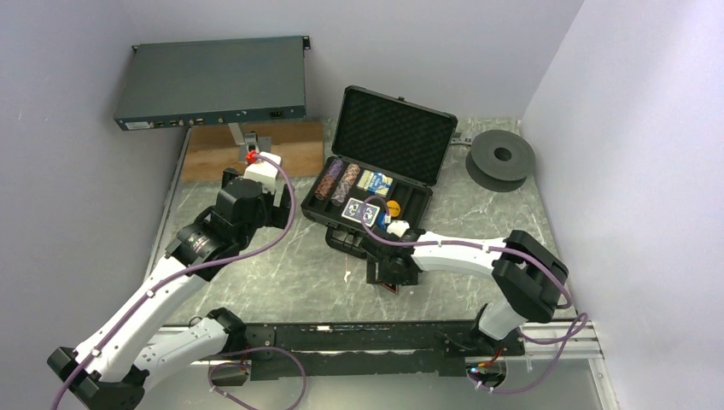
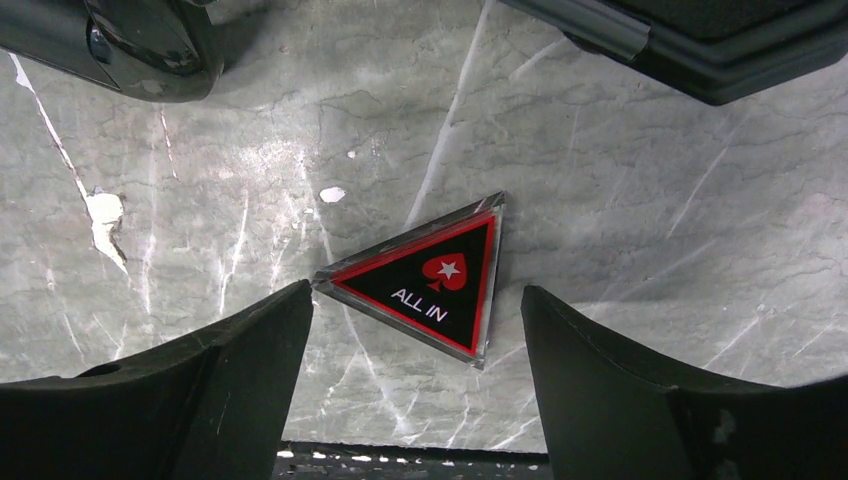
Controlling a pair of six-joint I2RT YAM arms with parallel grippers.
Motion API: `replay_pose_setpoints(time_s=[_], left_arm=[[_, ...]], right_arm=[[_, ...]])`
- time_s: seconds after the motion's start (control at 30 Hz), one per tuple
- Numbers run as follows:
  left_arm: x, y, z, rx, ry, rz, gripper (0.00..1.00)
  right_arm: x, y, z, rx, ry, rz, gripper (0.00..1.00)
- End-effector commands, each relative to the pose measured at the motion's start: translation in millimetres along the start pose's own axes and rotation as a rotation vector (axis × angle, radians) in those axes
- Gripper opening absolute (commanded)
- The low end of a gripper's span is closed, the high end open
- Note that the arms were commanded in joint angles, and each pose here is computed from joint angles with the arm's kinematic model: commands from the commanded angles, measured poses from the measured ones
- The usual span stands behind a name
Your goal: Pack up texas hold em set
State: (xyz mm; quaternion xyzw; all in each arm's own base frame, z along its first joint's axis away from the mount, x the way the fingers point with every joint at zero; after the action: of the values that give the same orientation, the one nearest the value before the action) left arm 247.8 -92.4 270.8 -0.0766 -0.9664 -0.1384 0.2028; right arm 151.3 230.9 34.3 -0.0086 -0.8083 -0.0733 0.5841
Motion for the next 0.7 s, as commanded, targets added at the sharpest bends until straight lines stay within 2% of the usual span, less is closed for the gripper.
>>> replay_pose_setpoints(time_s=[0.0,0.67], left_arm=[[1.1,5.7,-4.3,0.002,-0.025,-0.025,0.98],[2.1,6.7,-4.5,0.003,-0.028,-0.027,0.98]], right_arm=[[-2.1,4.8,-5.7,0.003,-0.031,0.0,0.79],[-6.3,5.5,-9.3,0.001,-0.037,0.042,0.79]])
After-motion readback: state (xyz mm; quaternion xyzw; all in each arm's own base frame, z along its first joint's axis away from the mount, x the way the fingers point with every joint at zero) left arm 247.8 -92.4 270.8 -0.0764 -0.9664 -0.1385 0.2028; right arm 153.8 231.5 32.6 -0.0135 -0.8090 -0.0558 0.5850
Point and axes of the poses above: each gripper's point midway between its finger pads, its own x axis back along the fingers, its own y axis along the line the jaws close on, z = x × y, the point moved 2 cm from there along x, back along the fingers, and after that the axes turned 4 degrees about -x, right-handed, at the moved point
